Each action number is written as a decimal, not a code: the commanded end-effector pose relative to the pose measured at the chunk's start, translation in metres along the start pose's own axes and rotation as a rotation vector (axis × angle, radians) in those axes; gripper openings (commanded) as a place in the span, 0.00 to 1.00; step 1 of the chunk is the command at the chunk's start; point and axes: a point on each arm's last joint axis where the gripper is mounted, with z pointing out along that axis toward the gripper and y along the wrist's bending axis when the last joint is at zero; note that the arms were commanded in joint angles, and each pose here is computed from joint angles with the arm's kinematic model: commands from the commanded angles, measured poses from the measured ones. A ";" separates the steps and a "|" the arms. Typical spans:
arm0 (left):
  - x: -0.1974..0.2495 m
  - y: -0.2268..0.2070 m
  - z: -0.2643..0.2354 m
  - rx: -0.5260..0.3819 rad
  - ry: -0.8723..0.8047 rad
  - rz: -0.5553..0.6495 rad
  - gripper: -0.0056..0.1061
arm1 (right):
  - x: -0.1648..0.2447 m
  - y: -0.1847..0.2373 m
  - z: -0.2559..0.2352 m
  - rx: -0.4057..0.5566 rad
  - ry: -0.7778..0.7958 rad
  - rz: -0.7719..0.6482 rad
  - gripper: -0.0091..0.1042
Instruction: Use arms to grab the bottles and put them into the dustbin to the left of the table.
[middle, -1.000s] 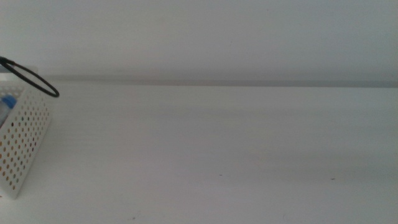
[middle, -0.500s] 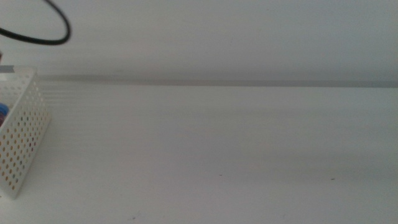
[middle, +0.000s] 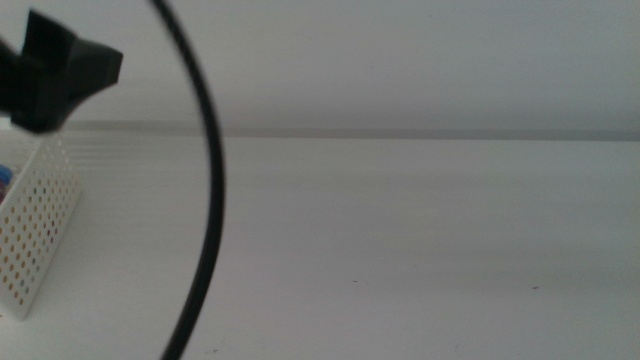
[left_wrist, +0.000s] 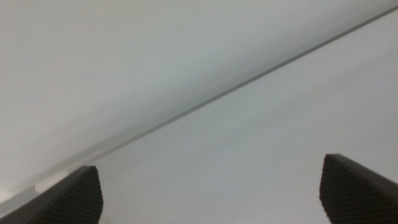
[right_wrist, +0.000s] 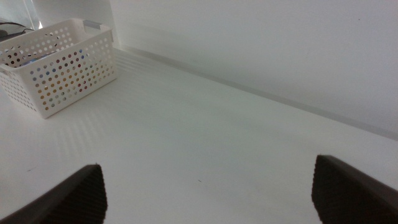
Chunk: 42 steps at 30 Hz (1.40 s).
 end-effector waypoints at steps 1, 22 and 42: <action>0.006 -0.007 -0.010 -0.004 -0.095 0.000 0.89 | 0.000 -0.001 0.000 0.007 -0.003 -0.007 0.85; 0.004 -0.008 -0.017 -0.011 -0.248 -0.018 0.89 | 0.000 -0.001 0.000 0.007 -0.003 -0.007 0.85; 0.105 0.002 -0.002 -0.196 -0.343 -0.167 0.89 | 0.052 -0.008 0.037 0.089 0.011 -0.054 0.85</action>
